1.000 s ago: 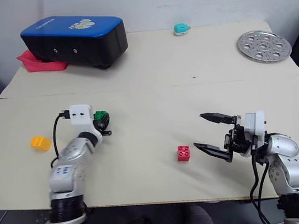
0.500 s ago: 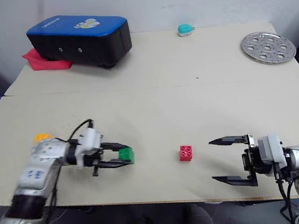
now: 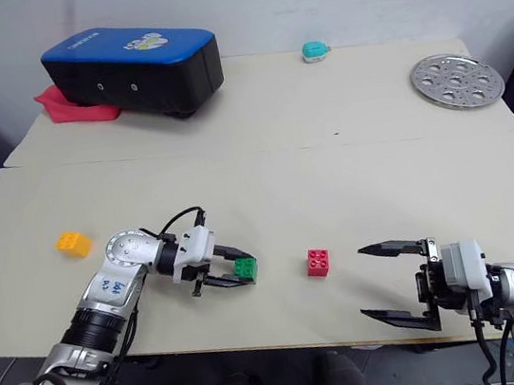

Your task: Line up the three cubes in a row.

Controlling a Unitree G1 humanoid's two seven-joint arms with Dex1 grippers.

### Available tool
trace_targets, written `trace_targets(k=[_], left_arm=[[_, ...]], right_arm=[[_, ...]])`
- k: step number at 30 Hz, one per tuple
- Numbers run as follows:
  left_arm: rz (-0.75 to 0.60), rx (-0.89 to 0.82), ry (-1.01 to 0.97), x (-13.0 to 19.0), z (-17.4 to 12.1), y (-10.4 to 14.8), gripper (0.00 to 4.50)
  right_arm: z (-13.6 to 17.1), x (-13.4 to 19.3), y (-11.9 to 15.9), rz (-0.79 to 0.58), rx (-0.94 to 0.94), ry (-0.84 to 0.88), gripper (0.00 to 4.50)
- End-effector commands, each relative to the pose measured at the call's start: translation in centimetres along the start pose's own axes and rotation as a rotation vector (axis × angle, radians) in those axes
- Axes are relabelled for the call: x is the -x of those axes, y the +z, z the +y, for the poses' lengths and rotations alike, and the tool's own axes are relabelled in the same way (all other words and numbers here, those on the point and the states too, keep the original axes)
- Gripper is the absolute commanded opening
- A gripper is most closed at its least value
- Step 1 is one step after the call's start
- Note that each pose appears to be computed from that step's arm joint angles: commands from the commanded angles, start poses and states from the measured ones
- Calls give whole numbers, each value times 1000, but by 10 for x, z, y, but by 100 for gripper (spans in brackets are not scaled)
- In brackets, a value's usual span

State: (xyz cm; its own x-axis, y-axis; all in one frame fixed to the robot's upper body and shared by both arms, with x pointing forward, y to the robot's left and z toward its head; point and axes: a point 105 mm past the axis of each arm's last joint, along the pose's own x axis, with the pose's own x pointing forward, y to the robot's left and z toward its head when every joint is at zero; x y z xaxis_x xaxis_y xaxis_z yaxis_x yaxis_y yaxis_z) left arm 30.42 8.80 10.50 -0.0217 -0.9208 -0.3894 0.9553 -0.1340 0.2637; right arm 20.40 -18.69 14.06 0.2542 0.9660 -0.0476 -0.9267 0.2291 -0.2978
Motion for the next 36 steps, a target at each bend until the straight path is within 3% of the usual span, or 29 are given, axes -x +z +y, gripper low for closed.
trace_targets(k=[1, 16, 25, 32, 34, 36], left_arm=[[4, -16, 3, -9, 5, 3, 151], [22, 56, -41, -12, 0, 0, 151], [-56, 2, 78, 9, 7, 19, 418], [-63, -36, 227, 62, -14, 21, 418], [-41, -46, 322, 84, -25, 20, 418], [-41, 55, 598, 124, -38, 8, 418]], right_arm=[[1, -2, 9, -11, 27, -12, 450], [-6, -2, -2, -17, 17, -11, 450], [-8, -2, -10, -24, 12, 4, 450], [-13, -1, -14, -37, 10, 15, 450], [-18, -4, -12, -65, 16, 6, 450], [-27, -10, -5, -119, 25, -18, 450]])
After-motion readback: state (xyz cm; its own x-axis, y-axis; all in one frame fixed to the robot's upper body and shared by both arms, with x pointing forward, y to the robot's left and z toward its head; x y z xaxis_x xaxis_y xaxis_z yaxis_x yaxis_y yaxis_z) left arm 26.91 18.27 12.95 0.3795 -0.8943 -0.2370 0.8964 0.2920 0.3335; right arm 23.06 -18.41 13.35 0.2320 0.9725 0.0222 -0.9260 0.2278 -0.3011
